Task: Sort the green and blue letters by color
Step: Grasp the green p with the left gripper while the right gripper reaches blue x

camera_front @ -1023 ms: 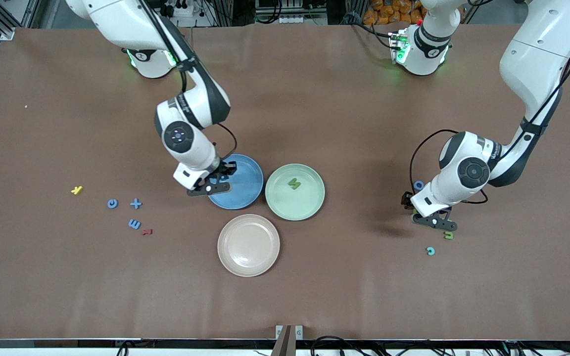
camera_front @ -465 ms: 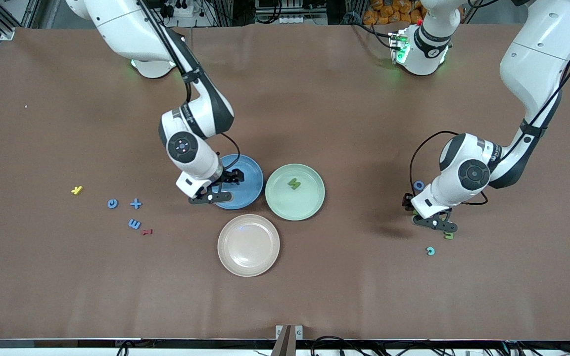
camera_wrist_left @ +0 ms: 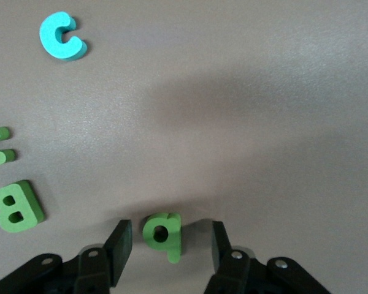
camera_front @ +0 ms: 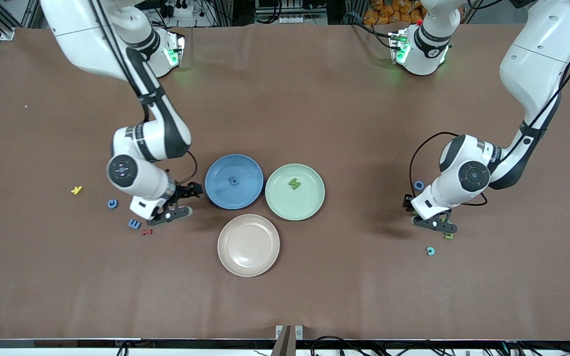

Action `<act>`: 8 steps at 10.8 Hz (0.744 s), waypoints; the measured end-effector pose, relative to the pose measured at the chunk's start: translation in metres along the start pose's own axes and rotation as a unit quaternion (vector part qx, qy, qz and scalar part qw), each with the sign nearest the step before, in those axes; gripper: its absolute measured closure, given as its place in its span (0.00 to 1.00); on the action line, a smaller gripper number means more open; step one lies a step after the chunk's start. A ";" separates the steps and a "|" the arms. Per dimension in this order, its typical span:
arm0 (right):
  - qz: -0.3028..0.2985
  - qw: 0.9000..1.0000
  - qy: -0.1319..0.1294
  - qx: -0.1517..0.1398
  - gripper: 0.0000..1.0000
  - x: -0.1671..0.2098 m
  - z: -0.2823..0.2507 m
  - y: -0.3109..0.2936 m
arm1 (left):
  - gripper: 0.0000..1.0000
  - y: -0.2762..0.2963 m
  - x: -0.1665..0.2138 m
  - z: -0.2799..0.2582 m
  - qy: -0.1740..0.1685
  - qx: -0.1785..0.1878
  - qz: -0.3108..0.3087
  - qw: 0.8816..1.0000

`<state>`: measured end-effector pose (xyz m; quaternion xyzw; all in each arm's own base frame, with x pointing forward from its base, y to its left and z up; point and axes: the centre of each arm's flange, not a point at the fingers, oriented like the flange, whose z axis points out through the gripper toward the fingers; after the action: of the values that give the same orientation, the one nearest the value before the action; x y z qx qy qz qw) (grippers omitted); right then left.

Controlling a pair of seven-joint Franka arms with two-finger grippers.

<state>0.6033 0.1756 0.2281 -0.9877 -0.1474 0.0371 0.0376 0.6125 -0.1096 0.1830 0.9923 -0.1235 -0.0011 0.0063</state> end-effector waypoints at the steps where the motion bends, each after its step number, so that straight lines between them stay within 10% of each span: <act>1: -0.033 0.999 0.001 0.000 0.00 -0.001 -0.002 0.024 | 0.39 0.000 0.000 0.001 0.000 0.000 0.000 1.000; 8: -0.261 0.964 -0.026 -0.050 0.00 -0.020 -0.008 0.144 | 0.73 0.000 0.001 0.001 0.000 -0.001 0.000 1.000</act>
<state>0.6266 0.0324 0.2249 -0.9143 -0.4025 0.0439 -0.0073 0.6133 -0.1099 0.1821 0.9923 -0.1233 -0.0010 0.0073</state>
